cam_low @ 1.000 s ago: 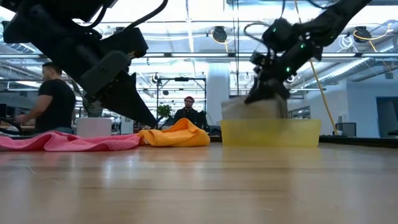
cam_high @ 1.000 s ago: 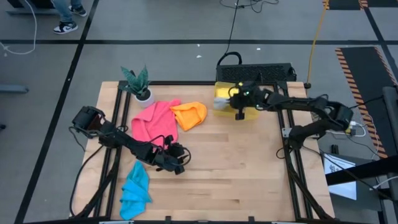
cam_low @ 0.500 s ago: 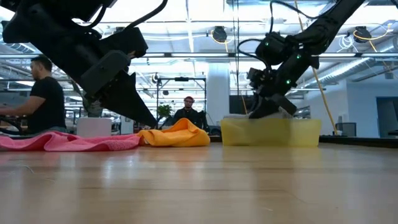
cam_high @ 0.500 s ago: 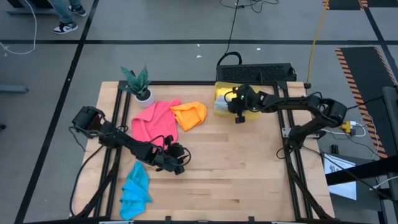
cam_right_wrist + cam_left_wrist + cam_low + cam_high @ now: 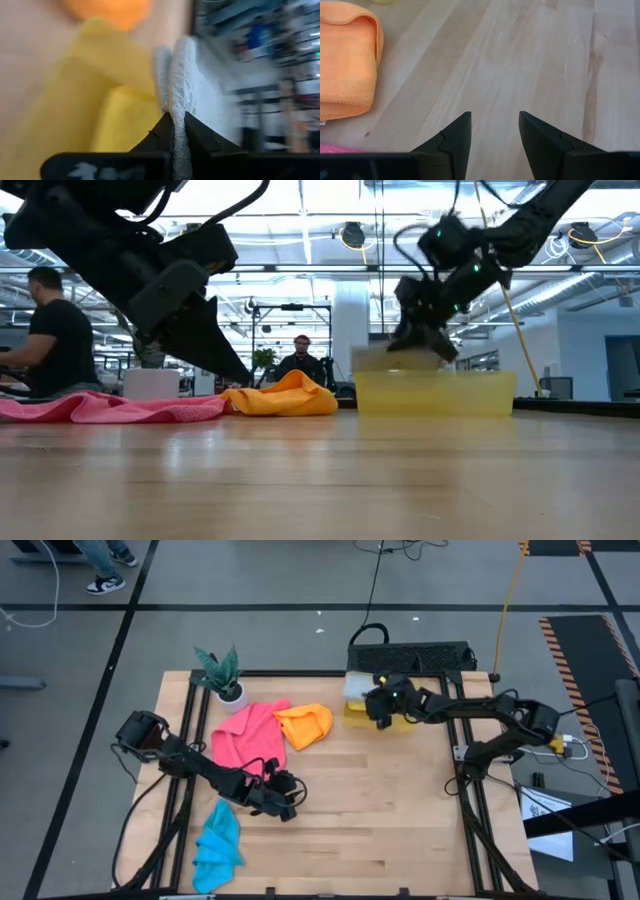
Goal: Fold microfiber towels
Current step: Put the gray kitchen towel into the yellow bin
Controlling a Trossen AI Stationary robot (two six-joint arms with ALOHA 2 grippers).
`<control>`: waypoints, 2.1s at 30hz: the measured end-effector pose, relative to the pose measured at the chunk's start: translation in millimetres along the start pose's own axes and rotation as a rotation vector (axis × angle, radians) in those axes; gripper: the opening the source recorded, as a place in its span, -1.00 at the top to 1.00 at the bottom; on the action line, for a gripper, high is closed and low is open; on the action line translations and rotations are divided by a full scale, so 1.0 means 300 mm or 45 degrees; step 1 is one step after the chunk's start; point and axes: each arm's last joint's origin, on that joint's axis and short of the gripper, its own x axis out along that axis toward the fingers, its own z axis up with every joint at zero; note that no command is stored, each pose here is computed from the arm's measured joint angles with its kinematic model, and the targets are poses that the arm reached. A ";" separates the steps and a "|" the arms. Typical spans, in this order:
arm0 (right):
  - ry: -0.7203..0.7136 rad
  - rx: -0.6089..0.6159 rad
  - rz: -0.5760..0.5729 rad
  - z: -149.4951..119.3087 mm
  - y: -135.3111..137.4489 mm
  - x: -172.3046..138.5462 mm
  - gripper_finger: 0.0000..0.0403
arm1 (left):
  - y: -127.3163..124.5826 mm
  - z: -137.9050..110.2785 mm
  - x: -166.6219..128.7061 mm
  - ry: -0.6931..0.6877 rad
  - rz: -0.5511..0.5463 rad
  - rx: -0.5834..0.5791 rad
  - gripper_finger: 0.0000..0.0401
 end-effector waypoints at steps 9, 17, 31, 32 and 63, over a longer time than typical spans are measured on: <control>0.054 0.106 0.316 -0.044 0.097 0.037 0.93 | -0.001 0.000 0.000 0.000 -0.002 0.004 0.16; -0.037 0.136 0.375 -0.036 0.100 0.036 0.93 | -0.001 0.000 0.000 0.000 -0.003 0.003 0.16; -0.022 0.257 0.411 -0.040 0.109 0.034 0.92 | -0.001 0.000 0.000 0.002 -0.005 0.003 0.16; -0.018 0.264 0.413 -0.041 0.111 0.034 0.91 | -0.001 0.000 0.000 0.002 -0.005 0.003 0.16; -0.023 0.939 0.252 -0.054 0.010 -0.055 0.56 | -0.012 0.020 -0.001 -0.070 -0.043 -0.001 0.16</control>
